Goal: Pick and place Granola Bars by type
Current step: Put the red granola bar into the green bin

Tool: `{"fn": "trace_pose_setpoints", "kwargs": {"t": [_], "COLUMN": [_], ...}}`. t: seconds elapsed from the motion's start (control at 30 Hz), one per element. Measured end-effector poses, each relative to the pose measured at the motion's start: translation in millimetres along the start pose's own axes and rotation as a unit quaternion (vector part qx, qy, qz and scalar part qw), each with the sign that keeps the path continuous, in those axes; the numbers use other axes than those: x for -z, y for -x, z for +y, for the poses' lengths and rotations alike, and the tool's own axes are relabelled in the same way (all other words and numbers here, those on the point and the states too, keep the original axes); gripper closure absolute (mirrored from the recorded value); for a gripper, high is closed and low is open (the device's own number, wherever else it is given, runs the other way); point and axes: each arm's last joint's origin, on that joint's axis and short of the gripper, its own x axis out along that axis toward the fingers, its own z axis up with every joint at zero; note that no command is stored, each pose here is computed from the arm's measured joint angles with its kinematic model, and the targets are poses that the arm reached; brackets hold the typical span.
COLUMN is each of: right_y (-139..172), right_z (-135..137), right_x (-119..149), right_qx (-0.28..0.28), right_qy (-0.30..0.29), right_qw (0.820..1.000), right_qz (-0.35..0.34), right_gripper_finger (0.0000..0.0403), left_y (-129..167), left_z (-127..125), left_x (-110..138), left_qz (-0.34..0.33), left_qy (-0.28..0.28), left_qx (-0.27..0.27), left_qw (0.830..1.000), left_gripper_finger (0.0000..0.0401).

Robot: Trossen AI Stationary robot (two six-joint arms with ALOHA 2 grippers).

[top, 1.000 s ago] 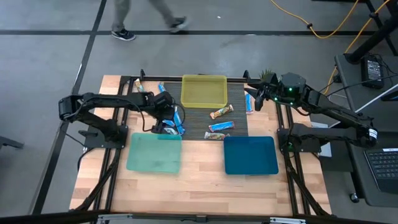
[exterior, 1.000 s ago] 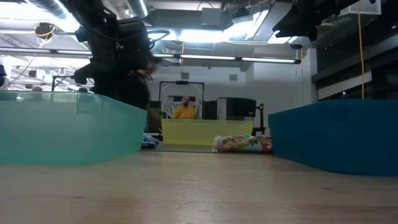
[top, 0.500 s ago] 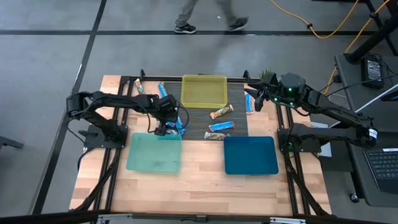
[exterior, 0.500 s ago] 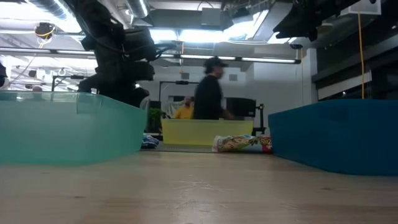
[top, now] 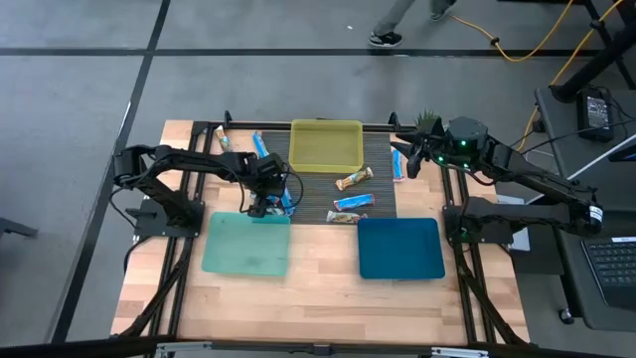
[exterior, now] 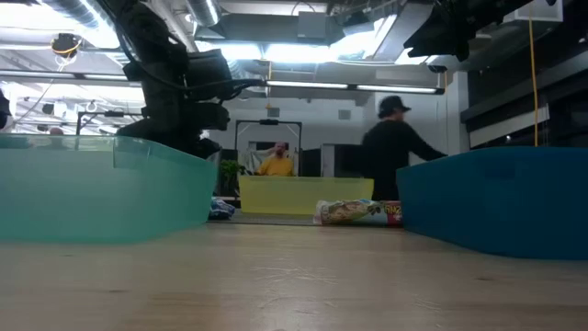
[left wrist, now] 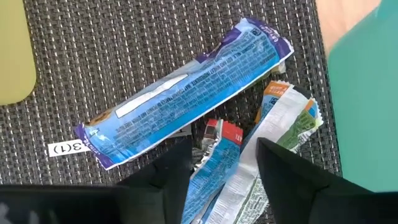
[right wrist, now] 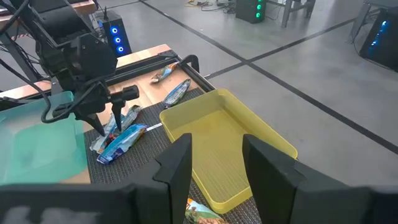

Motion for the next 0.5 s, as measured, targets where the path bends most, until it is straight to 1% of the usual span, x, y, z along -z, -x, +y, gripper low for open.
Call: {"fn": "trace_pose_setpoints", "kwargs": {"t": [0.1,0.33,0.5], "right_y": [0.0,0.0,0.0], "right_z": [0.0,0.0,0.0], "right_x": [0.0,0.0,0.0], "right_qx": [0.000,0.000,-0.001], "right_qy": [-0.001,-0.002,-0.003], "right_qw": [1.000,1.000,1.000], "right_qz": [0.000,0.000,0.000], "right_gripper_finger": [0.0257,0.0257,0.0257], "left_y": [1.8,3.3,3.3], "left_z": [1.2,2.2,1.5], "left_x": [-3.0,-5.5,-4.2], "left_qz": [-0.006,-0.011,-0.005], "left_qy": [0.011,0.016,0.017], "left_qx": [-0.001,-0.003,0.001], "left_qw": [1.000,1.000,1.000], "left_gripper_finger": [0.0255,0.0296,0.0315]}}
